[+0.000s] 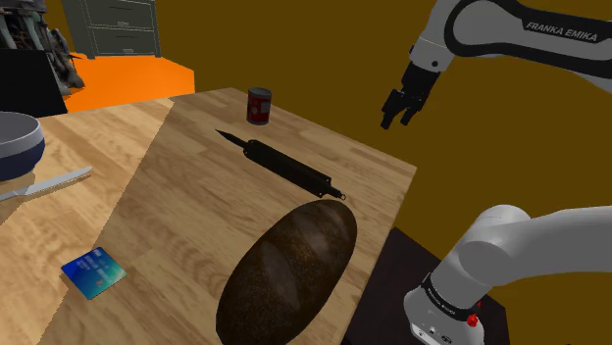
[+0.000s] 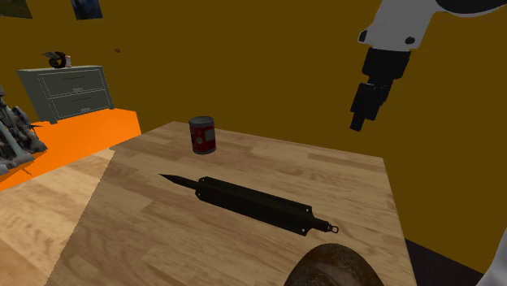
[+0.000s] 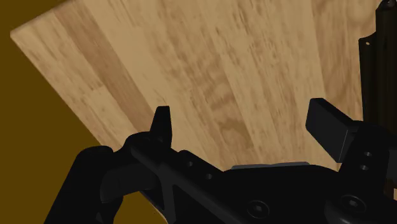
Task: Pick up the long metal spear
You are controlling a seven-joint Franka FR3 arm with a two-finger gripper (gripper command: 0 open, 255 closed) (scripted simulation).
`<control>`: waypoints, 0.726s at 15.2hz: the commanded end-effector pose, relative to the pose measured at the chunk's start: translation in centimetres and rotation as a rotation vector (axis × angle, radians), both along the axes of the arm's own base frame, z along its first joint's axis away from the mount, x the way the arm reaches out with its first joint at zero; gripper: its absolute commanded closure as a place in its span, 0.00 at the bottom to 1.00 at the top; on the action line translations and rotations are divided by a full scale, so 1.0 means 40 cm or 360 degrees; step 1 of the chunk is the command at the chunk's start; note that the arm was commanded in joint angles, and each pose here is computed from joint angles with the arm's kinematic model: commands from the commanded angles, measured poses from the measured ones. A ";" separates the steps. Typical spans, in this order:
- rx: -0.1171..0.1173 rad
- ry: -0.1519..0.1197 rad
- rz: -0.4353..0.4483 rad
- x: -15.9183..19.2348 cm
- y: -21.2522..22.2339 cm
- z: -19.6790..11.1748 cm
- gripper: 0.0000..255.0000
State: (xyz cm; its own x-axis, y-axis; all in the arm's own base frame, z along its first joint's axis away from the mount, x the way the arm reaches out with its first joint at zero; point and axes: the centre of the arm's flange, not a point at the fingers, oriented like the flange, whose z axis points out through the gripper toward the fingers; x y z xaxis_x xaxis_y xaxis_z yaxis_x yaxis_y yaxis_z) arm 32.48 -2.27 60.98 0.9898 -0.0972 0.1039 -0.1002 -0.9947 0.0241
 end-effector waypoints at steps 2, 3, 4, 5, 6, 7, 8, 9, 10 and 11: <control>-0.0001 0.0005 0.0022 0.024 0.020 -0.011 0.00; -0.0001 0.0011 0.0045 0.048 0.041 -0.023 0.00; -0.0002 0.0016 0.0067 0.072 0.062 -0.034 0.00; -0.0002 0.0021 0.0090 0.095 0.083 -0.045 0.00; -0.0003 0.0027 0.0112 0.118 0.104 -0.057 0.00; -0.0003 0.0032 0.0135 0.140 0.126 -0.069 0.00; -0.0004 0.0037 0.0157 0.162 0.148 -0.080 0.00; -0.0004 0.0043 0.0179 0.184 0.171 -0.092 0.00; -0.0005 0.0048 0.0202 0.206 0.194 -0.104 0.00; -0.0005 0.0053 0.0224 0.227 0.217 -0.116 0.00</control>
